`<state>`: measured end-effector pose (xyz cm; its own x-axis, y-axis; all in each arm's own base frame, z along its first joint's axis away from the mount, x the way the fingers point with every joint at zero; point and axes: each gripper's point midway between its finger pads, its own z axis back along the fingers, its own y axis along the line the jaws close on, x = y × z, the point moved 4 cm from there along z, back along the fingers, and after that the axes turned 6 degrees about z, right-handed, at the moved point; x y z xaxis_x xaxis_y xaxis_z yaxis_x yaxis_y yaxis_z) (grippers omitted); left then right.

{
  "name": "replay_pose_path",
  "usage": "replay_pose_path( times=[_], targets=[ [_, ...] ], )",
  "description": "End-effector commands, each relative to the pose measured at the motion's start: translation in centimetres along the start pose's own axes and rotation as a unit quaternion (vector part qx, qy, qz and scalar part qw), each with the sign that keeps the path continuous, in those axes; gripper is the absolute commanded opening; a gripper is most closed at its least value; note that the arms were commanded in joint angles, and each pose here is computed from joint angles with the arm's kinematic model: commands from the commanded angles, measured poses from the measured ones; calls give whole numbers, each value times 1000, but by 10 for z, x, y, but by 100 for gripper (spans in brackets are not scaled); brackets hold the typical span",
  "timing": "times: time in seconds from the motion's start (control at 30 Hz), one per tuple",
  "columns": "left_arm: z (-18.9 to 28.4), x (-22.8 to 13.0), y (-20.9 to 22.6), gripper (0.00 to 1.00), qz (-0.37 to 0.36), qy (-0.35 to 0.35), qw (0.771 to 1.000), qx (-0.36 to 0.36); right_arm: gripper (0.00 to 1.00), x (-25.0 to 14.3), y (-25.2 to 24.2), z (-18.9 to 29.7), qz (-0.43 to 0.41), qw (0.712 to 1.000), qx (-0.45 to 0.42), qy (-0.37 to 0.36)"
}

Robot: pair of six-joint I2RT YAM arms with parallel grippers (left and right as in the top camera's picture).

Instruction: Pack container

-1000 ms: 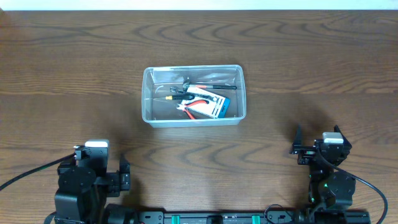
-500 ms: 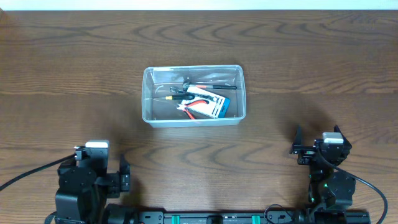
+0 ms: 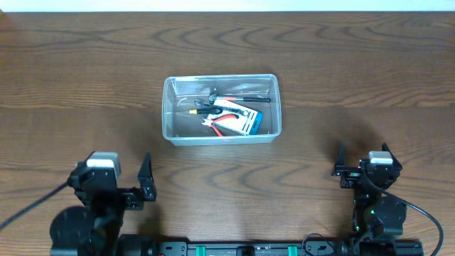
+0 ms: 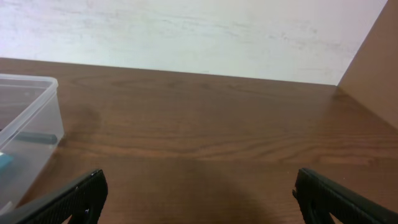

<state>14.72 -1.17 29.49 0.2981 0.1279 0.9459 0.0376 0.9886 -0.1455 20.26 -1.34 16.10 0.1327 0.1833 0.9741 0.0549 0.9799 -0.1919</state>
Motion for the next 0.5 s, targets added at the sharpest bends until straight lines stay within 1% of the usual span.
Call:
replay_pose_path(
  times=[0.0, 0.23, 0.47],
  targets=[
    [4, -11, -4, 98, 12, -26, 999, -25, 99, -1, -1, 0, -5, 1000, -2, -2],
    [3, -29, -1, 98, 9, -73, 997, -32, 99, -1, -1, 0, -5, 1000, -2, -2],
    [-27, -33, 2, 98, 7, -121, 992, -34, 99, -1, -1, 0, -5, 1000, -2, -2]
  ],
)
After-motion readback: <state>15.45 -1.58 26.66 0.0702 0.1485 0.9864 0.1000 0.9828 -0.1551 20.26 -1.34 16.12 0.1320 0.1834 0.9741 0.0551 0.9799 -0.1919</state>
